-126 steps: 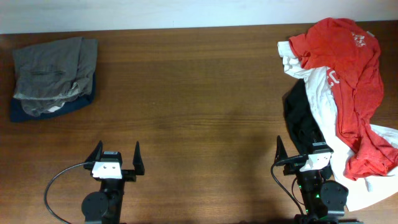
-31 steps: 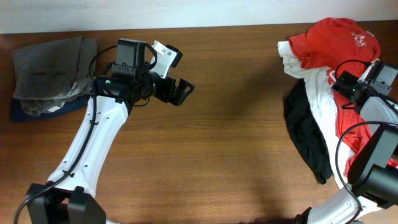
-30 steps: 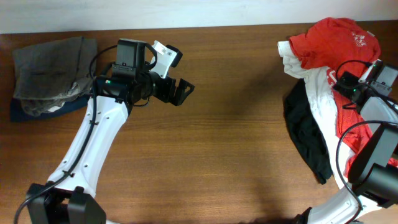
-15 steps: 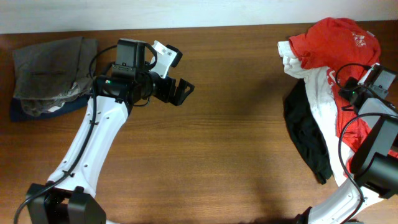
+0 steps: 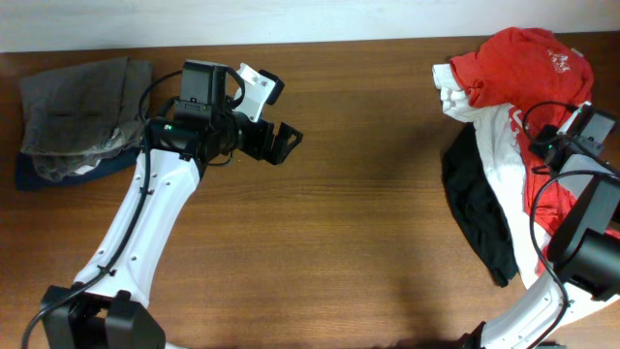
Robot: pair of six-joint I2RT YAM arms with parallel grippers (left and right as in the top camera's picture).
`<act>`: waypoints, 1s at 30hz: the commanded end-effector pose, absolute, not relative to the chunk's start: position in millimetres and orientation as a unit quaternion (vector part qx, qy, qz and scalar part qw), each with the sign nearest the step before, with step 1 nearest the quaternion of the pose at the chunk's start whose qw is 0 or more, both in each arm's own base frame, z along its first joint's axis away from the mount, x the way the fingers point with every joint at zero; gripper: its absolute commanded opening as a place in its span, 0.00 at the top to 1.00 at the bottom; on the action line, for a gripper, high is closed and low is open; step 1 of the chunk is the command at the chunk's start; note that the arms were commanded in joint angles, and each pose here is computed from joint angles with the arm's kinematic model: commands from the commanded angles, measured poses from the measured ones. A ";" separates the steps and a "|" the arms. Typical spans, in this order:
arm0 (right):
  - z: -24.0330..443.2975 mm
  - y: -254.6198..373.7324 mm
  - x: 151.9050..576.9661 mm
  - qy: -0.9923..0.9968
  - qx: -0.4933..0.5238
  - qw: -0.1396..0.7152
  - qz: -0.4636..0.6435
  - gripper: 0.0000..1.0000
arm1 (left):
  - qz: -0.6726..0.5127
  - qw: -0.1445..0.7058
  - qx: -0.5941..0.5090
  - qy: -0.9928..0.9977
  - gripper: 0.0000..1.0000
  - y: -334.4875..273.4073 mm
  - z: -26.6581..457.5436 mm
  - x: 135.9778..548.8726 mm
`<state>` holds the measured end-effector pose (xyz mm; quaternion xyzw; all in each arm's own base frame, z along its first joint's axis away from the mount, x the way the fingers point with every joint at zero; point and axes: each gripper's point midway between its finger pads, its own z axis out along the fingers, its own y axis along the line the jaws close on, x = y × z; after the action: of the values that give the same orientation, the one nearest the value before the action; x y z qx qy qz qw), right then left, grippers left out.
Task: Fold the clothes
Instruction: 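Lower the right gripper onto the orange-red t-shirt and grasp it, then lift the orange-red t-shirt and drop it at table center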
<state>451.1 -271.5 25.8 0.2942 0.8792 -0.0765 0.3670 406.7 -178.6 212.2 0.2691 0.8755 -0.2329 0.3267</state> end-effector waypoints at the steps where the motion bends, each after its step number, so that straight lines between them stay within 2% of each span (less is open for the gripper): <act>1: 17.8 -273.0 455.6 0.879 0.296 0.368 -0.065 0.84 | -0.238 0.333 0.282 0.868 0.01 -183.2 217.7 408.8; 5: 33.6 -275.2 465.3 0.873 0.290 0.387 -0.060 0.95 | -0.238 0.333 0.282 0.868 0.01 -183.0 217.7 408.9; 8: 74.0 -273.0 481.5 0.867 0.274 0.414 -0.038 0.96 | -0.238 0.333 0.282 0.868 0.01 -183.2 217.8 408.9; 15: 215.7 -240.1 508.7 0.859 0.211 0.464 0.044 0.96 | -0.236 0.353 0.285 0.859 0.01 -184.4 224.6 416.1; 22: 310.6 -140.0 512.7 0.878 0.085 0.458 0.110 0.96 | -0.221 0.404 0.269 0.846 0.01 -162.6 254.9 432.4; 30: 407.2 29.1 496.0 0.855 -0.090 0.482 0.166 0.96 | -0.175 0.488 0.219 0.826 0.01 -96.5 324.6 441.3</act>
<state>512.2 -22.6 346.4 -0.0167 0.8911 0.1450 0.4297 449.1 -115.6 273.1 0.2193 0.8528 -0.1949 0.4321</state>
